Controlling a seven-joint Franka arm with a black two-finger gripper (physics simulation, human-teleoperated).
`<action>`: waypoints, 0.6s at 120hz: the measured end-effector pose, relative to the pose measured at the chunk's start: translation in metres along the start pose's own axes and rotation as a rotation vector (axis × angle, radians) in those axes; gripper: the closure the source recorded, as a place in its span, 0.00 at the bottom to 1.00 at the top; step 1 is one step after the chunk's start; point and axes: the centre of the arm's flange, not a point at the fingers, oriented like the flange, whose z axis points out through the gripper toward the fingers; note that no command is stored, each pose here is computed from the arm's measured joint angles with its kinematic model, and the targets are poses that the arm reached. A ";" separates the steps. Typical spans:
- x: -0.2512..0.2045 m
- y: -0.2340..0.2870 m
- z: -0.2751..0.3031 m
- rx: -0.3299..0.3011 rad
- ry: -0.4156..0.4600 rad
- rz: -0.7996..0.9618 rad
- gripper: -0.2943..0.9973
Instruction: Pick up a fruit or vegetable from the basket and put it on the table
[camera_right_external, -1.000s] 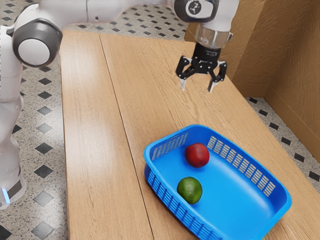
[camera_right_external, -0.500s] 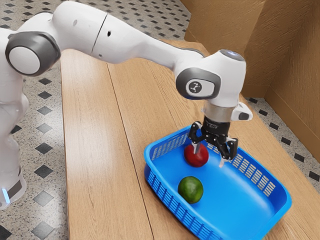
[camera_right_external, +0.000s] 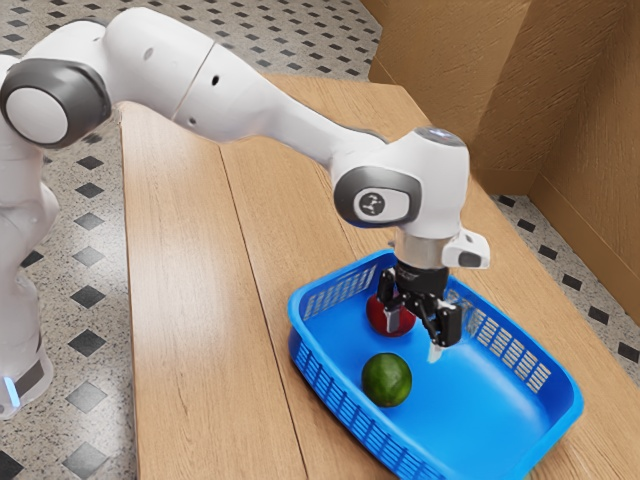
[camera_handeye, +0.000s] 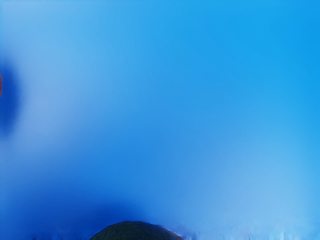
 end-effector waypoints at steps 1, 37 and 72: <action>-0.002 -0.001 0.000 -0.001 -0.001 0.003 0.23; -0.029 0.000 0.007 -0.023 -0.006 0.082 0.23; -0.038 0.001 0.016 -0.028 -0.008 0.114 0.23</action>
